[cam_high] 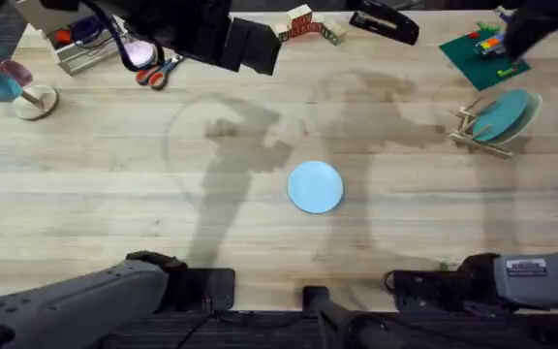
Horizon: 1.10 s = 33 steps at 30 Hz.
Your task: Pick up the plates from the table one by one and place each into a slot on the dish rack.
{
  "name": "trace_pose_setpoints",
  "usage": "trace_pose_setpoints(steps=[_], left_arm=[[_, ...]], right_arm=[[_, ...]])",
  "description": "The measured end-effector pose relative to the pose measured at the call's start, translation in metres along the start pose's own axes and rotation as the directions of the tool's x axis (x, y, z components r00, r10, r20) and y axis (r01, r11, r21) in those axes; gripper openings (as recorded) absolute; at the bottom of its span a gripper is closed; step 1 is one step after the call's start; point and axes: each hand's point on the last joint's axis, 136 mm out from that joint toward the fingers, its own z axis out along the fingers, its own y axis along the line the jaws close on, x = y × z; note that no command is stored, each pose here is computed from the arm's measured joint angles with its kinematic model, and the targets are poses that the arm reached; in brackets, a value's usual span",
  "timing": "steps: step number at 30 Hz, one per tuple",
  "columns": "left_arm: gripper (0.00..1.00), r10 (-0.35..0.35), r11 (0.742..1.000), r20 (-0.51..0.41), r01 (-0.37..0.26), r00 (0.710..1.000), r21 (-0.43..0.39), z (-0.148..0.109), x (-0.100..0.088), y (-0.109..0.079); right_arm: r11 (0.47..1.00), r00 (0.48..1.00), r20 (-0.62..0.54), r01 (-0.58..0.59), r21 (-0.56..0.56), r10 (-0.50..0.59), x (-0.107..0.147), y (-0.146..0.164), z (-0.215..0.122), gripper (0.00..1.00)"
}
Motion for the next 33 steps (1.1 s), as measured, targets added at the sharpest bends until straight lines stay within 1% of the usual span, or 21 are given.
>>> trace_pose_setpoints(steps=[1, 2, 6, 11, 14, 16, 19, 23, 26, 28, 29, 30, 31, 32, 33], left_arm=[[0.993, 0.0, 1.0, 0.0, 0.0, 1.0, 0.0, 0.0, 0.0, 0.0], [0.993, 0.0, 1.0, 0.0, 0.0, 1.0, 0.0, 0.0, 0.0, 0.0], [0.993, 0.0, 1.0, -0.001, 0.0, 1.0, 0.0, 0.0, 0.0, 0.0], [0.993, 0.0, 1.0, -0.001, 0.0, 1.0, 0.0, 0.0, 0.0, 0.0], [0.993, 0.0, 1.0, -0.001, 0.0, 1.0, 0.0, 0.0, 0.0, 0.0], [0.993, 0.0, 1.0, -0.001, 0.0, 1.0, 0.0, 0.0, 0.0, 0.0], [0.993, -0.001, 1.0, -0.004, 0.001, 1.0, 0.0, 0.0, 0.001, 0.0], [0.992, -0.004, 1.0, -0.026, 0.004, 1.0, 0.002, 0.0, 0.006, -0.001], [0.987, -0.022, 1.0, -0.045, 0.022, 0.999, 0.003, 0.0, 0.011, -0.001], [0.911, -0.036, 0.999, -0.056, 0.037, 0.998, 0.003, 0.0, 0.014, -0.001], [0.842, -0.042, 0.999, -0.059, 0.042, 0.997, 0.003, 0.0, 0.015, -0.001], [0.72, -0.049, 0.999, -0.064, 0.049, 0.997, 0.003, -0.001, 0.016, -0.002], [0.556, -0.052, 0.999, -0.07, 0.053, 0.996, 0.003, -0.001, 0.017, -0.002], [0.423, -0.055, 0.998, -0.078, 0.055, 0.995, 0.003, -0.001, 0.019, -0.002], [0.265, -0.06, 0.998, -0.09, 0.06, 0.994, 0.004, -0.001, 0.022, -0.002]], right_arm=[[1.0, 1.0, 0.014, 0.012, -0.01, -0.012, 0.002, 0.003, -0.007, 0.977], [1.0, 0.999, 0.029, 0.023, -0.018, -0.022, 0.005, 0.006, -0.014, 0.991], [0.997, 0.995, 0.092, 0.055, -0.051, -0.05, 0.013, 0.016, -0.039, 0.995], [0.983, 0.983, 0.161, 0.114, -0.144, -0.09, 0.027, 0.029, -0.068, 0.996], [0.969, 0.973, 0.202, 0.152, -0.195, -0.112, 0.036, 0.036, -0.079, 0.996], [0.954, 0.967, 0.218, 0.183, -0.236, -0.132, 0.045, 0.042, -0.081, 0.996], [0.928, 0.962, 0.221, 0.226, -0.297, -0.163, 0.06, 0.053, -0.076, 0.996], [0.891, 0.959, 0.192, 0.266, -0.367, -0.207, 0.081, 0.067, -0.061, 0.996], [0.867, 0.959, 0.16, 0.28, -0.412, -0.234, 0.093, 0.076, -0.05, 0.996], [0.856, 0.959, 0.152, 0.283, -0.432, -0.24, 0.096, 0.08, -0.047, 0.996], [0.851, 0.958, 0.154, 0.287, -0.44, -0.243, 0.097, 0.081, -0.047, 0.996], [0.846, 0.957, 0.156, 0.288, -0.448, -0.244, 0.097, 0.083, -0.048, 0.996], [0.843, 0.956, 0.159, 0.292, -0.453, -0.246, 0.097, 0.084, -0.049, 0.996], [0.839, 0.956, 0.16, 0.294, -0.457, -0.247, 0.097, 0.085, -0.049, 0.996], [0.836, 0.955, 0.161, 0.295, -0.462, -0.248, 0.097, 0.085, -0.049, 0.996]])
